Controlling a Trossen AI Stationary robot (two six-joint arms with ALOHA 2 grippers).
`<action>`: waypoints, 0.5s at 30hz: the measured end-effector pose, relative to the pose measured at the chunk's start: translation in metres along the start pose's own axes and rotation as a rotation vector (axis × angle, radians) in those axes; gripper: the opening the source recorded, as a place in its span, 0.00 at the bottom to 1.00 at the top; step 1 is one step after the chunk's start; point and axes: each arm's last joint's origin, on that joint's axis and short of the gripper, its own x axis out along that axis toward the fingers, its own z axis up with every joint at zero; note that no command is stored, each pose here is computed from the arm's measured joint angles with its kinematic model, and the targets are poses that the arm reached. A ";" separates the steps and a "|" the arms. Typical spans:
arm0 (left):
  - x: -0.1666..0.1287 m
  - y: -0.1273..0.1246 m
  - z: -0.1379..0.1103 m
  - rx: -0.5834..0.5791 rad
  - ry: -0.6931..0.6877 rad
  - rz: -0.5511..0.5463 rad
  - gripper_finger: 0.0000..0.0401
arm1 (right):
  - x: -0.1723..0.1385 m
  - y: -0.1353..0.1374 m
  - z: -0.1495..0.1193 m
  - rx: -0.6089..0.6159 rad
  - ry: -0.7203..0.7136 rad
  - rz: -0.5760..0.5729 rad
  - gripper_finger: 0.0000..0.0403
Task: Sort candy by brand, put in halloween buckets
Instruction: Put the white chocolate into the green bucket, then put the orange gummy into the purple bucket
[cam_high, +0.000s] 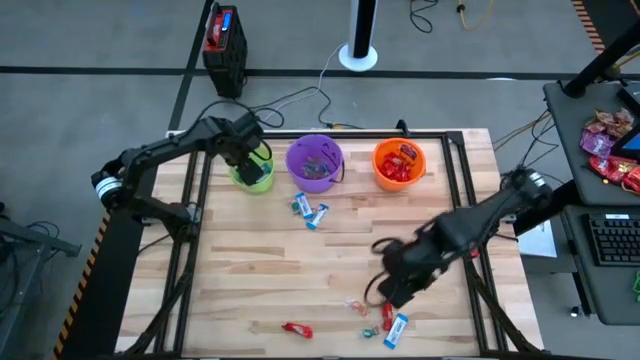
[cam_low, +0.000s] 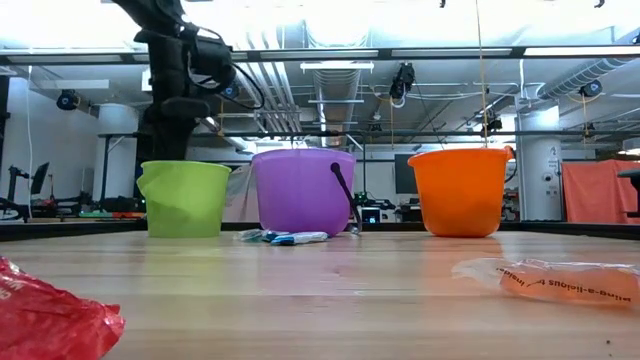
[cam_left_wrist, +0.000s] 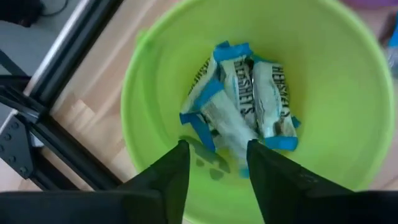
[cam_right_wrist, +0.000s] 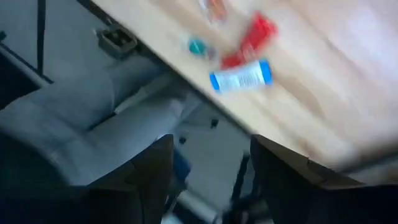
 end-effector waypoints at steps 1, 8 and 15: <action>-0.002 0.000 0.001 0.001 -0.009 0.000 0.37 | 0.011 0.005 0.003 -0.046 -0.033 -0.013 0.51; -0.041 0.004 0.007 0.005 -0.114 -0.049 0.43 | 0.098 0.017 0.044 -0.580 -0.221 -0.350 0.51; -0.121 -0.008 -0.003 -0.012 -0.334 -0.363 0.43 | 0.179 0.027 0.070 -0.862 -0.128 -0.352 0.51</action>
